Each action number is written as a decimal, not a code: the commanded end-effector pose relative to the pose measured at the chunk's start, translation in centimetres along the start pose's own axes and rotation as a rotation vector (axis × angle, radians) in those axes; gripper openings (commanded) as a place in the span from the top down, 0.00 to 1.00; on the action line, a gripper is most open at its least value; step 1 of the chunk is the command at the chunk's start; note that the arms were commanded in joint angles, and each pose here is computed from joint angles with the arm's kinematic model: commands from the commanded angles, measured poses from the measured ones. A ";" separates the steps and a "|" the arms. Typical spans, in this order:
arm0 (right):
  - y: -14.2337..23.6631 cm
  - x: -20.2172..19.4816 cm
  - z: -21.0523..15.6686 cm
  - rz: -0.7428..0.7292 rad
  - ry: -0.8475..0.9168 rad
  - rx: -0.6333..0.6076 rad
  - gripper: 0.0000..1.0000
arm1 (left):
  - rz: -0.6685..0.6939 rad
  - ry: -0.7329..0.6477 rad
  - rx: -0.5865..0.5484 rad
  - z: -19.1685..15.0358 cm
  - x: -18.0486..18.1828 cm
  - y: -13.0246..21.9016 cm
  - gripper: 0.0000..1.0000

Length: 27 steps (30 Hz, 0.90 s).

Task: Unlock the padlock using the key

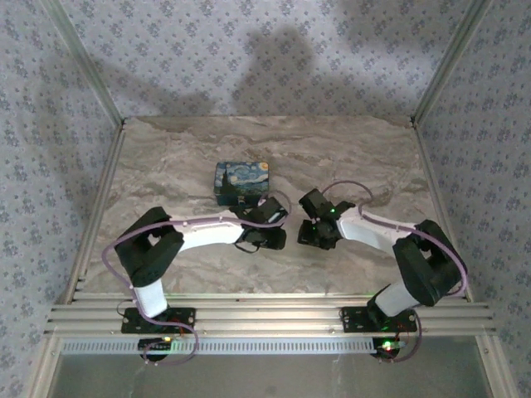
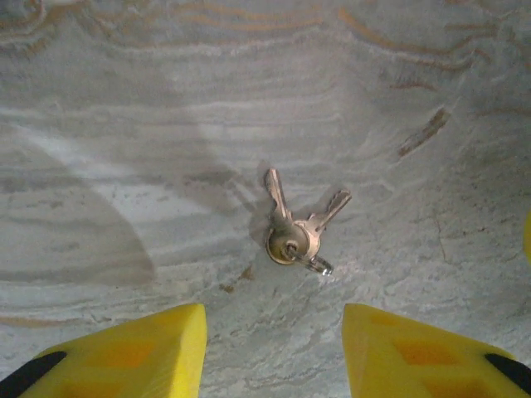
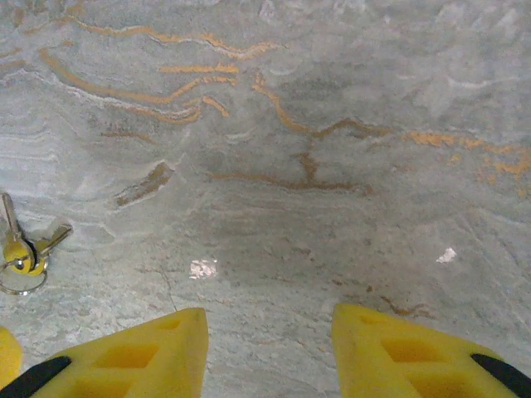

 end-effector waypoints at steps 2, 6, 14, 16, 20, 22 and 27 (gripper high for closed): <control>0.2 -1.1 -0.9 -0.009 -0.045 -0.007 0.56 | 0.055 -0.041 -0.020 0.9 -0.3 0.0 0.53; 0.4 -1.6 -1.3 -0.008 -0.055 -0.013 0.56 | 0.053 -0.056 -0.014 1.3 -1.0 -0.5 0.53; 1.0 -2.7 -1.7 -0.013 -0.077 -0.035 0.57 | 0.119 -0.085 0.001 1.4 -0.5 -1.6 0.54; 1.0 -2.9 -1.8 -0.012 -0.085 -0.040 0.57 | 0.140 -0.095 -0.003 1.3 -0.1 -1.7 0.58; 0.9 -3.1 -1.8 -0.010 -0.096 -0.044 0.57 | 0.156 -0.115 0.005 1.1 0.3 -2.0 0.68; 0.9 -3.1 -1.8 -0.008 -0.097 -0.046 0.57 | 0.152 -0.124 0.005 1.0 0.4 -2.0 0.75; 0.9 -3.1 -1.8 -0.008 -0.097 -0.045 0.57 | 0.138 -0.163 -0.011 0.9 0.7 -1.6 0.89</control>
Point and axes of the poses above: each hand's point on the last joint's axis, 136 mm out from that joint toward the fingers, its own y axis back along the fingers, its own x axis along the line the jaws close on, z = x × y, the point moved 5 cm from there along y, back along the fingers, and after that the axes turned 8 degrees about y, right-handed, at the moved point
